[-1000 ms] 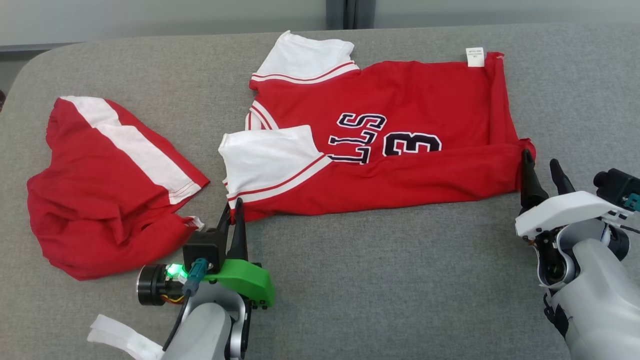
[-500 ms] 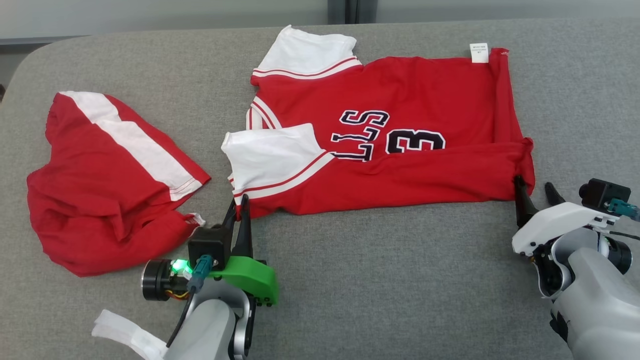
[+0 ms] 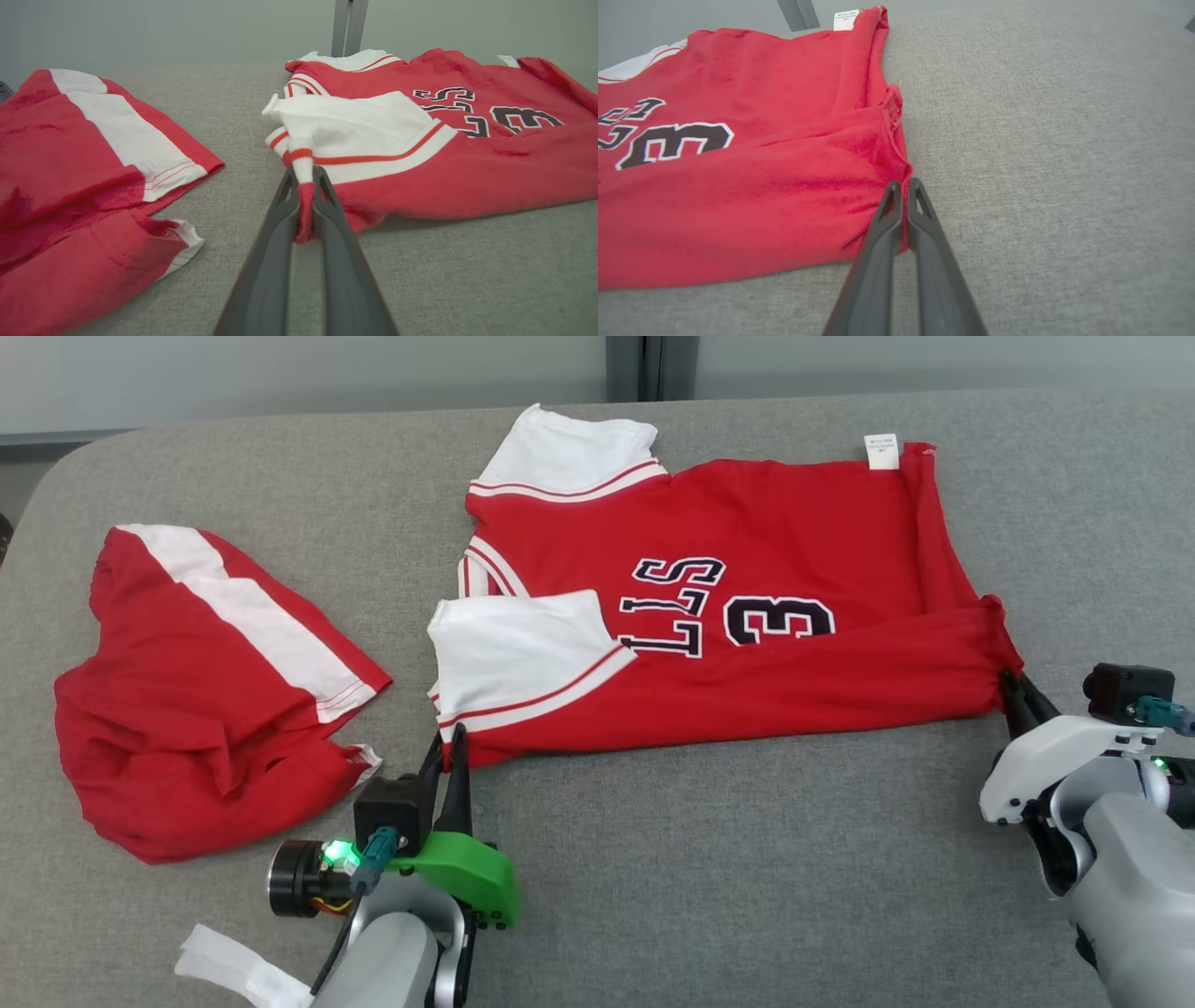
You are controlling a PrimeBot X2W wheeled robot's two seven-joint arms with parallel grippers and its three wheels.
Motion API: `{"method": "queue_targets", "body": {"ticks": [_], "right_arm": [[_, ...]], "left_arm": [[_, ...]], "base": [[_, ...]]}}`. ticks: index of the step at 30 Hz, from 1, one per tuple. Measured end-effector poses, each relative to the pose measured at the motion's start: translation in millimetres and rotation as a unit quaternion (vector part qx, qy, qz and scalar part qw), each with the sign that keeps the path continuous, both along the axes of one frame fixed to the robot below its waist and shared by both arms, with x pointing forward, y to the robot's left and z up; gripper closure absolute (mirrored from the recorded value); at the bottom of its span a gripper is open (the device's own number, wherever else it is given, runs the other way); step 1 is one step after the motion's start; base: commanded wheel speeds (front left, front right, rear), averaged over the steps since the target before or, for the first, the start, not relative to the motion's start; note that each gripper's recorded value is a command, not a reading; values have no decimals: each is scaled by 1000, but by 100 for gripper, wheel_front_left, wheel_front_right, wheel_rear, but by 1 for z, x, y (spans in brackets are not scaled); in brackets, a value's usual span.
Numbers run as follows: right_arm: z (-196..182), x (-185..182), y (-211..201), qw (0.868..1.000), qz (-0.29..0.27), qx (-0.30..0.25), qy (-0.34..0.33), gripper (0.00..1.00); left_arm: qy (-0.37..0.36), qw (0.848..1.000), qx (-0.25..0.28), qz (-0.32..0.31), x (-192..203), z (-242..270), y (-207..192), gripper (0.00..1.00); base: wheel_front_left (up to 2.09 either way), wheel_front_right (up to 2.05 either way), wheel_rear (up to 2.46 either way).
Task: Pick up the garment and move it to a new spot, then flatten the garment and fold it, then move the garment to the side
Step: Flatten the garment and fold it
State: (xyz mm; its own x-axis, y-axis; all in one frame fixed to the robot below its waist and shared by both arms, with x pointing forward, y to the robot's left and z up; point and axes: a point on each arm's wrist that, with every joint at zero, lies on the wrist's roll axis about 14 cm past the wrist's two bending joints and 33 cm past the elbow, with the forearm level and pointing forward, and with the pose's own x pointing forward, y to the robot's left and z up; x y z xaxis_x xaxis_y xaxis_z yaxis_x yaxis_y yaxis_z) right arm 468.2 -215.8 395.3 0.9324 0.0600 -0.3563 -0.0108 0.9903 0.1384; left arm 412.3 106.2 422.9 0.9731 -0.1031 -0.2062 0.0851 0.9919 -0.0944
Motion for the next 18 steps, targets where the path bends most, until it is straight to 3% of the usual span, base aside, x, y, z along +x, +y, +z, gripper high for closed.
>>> {"method": "queue_targets", "body": {"ticks": [8, 18], "right_arm": [[22, -13, -35, 997, 1, -69, -27, 100], [2, -66, -50, 997, -17, -73, 7, 100]], "left_arm": [[8, 999, -21, -23, -19, 0, -16, 100], [23, 998, -28, -51, -62, -8, -32, 100]], "base": [[0, 0, 0], [0, 0, 0]]}}
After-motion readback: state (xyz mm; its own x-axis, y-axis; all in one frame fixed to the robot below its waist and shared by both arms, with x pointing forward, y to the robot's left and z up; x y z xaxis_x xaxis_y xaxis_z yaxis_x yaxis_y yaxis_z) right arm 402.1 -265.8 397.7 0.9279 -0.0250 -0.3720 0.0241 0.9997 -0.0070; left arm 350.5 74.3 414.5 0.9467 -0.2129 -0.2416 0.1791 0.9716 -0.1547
